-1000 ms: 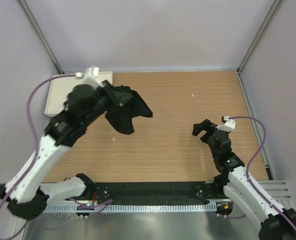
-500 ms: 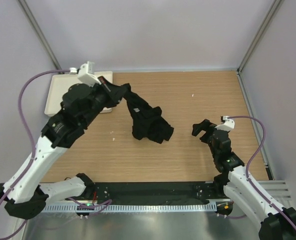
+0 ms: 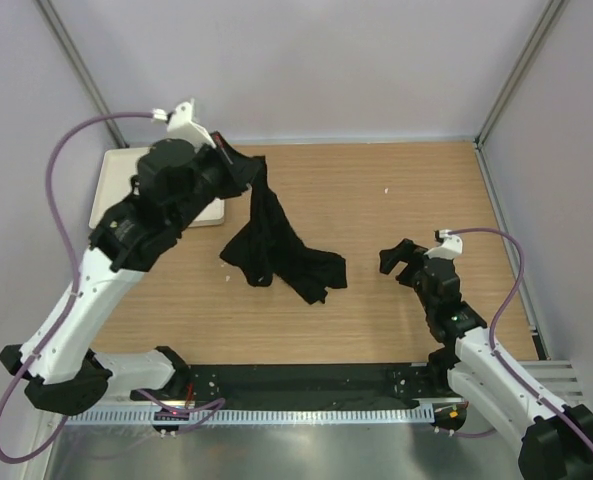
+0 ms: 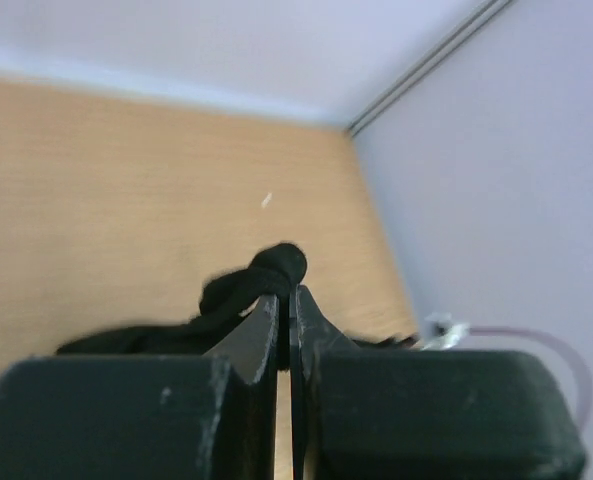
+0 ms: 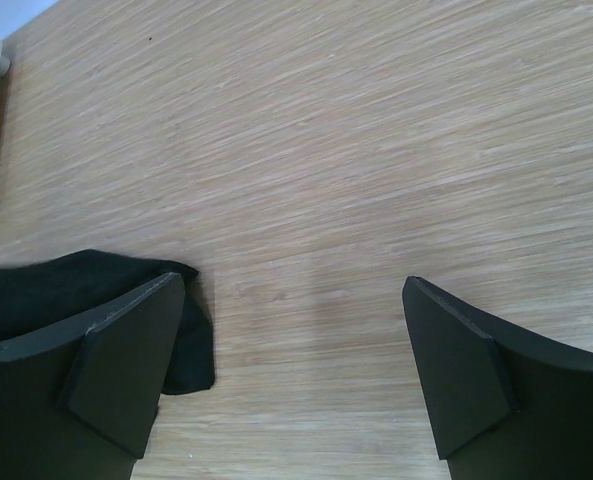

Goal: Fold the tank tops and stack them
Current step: Flatten the tank top out

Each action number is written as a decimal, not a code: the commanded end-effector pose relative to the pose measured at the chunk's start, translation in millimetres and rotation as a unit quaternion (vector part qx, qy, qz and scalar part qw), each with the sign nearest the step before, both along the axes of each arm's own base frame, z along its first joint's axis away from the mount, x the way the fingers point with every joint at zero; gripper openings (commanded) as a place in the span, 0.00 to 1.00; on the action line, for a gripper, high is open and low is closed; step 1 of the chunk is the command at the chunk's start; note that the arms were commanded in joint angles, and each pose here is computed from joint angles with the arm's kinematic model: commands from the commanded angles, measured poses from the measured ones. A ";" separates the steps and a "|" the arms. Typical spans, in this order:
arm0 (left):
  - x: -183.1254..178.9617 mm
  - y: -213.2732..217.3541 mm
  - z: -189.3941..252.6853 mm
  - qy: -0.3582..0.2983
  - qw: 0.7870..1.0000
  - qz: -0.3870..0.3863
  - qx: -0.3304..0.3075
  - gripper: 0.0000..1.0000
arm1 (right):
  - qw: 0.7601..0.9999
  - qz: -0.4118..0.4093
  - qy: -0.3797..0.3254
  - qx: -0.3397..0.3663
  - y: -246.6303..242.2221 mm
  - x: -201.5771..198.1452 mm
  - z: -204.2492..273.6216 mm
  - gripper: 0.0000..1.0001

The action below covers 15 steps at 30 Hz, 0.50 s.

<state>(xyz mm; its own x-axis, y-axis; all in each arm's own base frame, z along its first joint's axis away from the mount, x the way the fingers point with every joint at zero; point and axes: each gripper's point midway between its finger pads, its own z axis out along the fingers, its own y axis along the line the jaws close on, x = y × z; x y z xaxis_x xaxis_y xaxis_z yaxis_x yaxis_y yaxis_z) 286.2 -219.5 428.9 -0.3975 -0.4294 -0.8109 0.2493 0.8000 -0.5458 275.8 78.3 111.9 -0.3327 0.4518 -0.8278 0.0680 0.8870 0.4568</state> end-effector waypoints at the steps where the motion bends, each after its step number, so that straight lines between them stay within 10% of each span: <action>1: -27.4 11.3 108.4 -0.113 0.991 -0.036 -0.061 0.00 | 0.999 0.007 -0.032 0.005 4.0 7.2 17.3 0.97; 8: -67.6 37.7 213.4 -0.224 0.960 -0.048 -0.159 0.00 | 0.999 0.006 -0.034 0.006 3.5 6.7 17.9 0.97; 15: -42.1 -30.7 196.6 -0.170 0.954 -0.134 -0.210 0.00 | 0.999 0.005 -0.034 0.006 3.4 7.0 18.3 0.97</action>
